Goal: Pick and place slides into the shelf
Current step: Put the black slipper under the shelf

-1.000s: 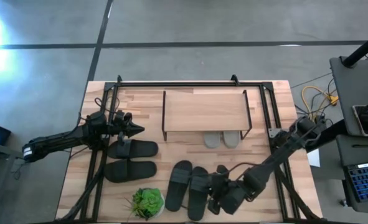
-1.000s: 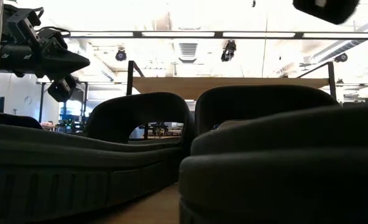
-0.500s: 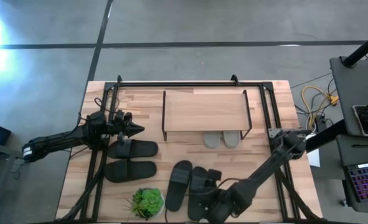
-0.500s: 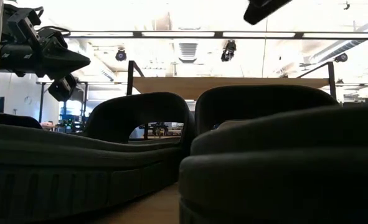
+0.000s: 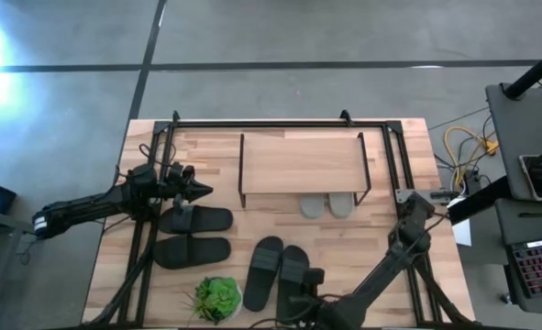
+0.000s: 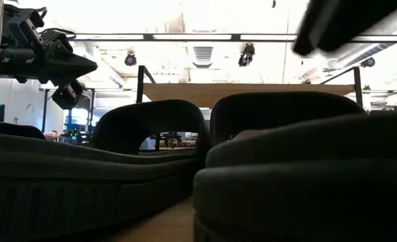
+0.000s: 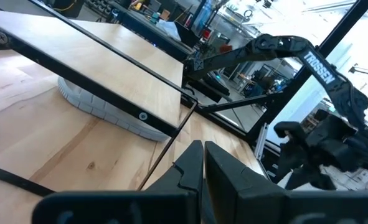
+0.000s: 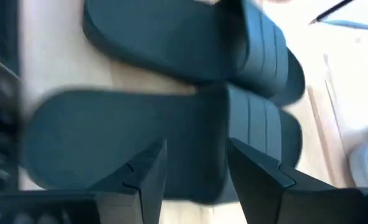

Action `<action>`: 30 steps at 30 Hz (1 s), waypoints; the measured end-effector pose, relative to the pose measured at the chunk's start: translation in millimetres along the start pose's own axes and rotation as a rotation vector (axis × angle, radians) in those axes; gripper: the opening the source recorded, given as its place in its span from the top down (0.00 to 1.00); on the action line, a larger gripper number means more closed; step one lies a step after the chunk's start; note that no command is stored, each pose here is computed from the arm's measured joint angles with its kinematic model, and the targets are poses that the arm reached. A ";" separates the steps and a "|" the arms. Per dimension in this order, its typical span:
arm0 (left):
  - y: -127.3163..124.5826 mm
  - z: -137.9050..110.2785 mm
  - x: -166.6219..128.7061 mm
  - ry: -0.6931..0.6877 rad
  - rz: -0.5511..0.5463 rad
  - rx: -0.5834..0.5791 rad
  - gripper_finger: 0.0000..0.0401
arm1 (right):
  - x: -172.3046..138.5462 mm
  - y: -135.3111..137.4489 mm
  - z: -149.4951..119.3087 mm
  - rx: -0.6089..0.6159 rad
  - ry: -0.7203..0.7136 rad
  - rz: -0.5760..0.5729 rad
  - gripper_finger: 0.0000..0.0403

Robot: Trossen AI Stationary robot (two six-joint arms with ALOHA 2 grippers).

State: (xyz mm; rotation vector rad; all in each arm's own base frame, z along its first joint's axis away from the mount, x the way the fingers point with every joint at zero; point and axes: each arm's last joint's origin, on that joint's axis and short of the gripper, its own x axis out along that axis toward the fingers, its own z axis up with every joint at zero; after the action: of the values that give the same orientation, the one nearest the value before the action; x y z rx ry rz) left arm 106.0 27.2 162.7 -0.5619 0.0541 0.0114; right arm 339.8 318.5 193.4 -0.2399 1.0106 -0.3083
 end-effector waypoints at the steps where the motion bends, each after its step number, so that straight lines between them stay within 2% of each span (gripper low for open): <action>1: 0.0 0.0 0.0 0.000 0.000 0.000 1.00 | 1.7 0.8 -1.1 -0.005 0.014 -0.017 0.59; 6: 0.1 -0.1 0.1 0.001 0.001 0.000 1.00 | 7.8 -0.3 -5.8 0.001 0.058 -0.114 0.54; 12: 0.0 0.0 0.0 0.000 0.000 0.000 1.00 | 10.3 -5.2 -2.1 0.055 0.044 -0.138 0.52; 25: 0.0 0.1 0.0 0.000 0.000 0.000 1.00 | 28.2 -8.3 -14.1 -0.006 0.108 -0.175 0.52; 30: 0.0 0.0 0.0 0.001 0.000 0.000 1.00 | 42.5 -16.4 -16.3 -0.030 0.117 -0.232 0.55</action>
State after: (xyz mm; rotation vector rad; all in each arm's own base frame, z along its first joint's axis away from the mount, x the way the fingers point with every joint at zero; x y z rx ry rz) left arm 106.1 27.2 162.7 -0.5621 0.0549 0.0113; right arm 344.4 287.0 157.0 -0.3708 1.1051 -0.5234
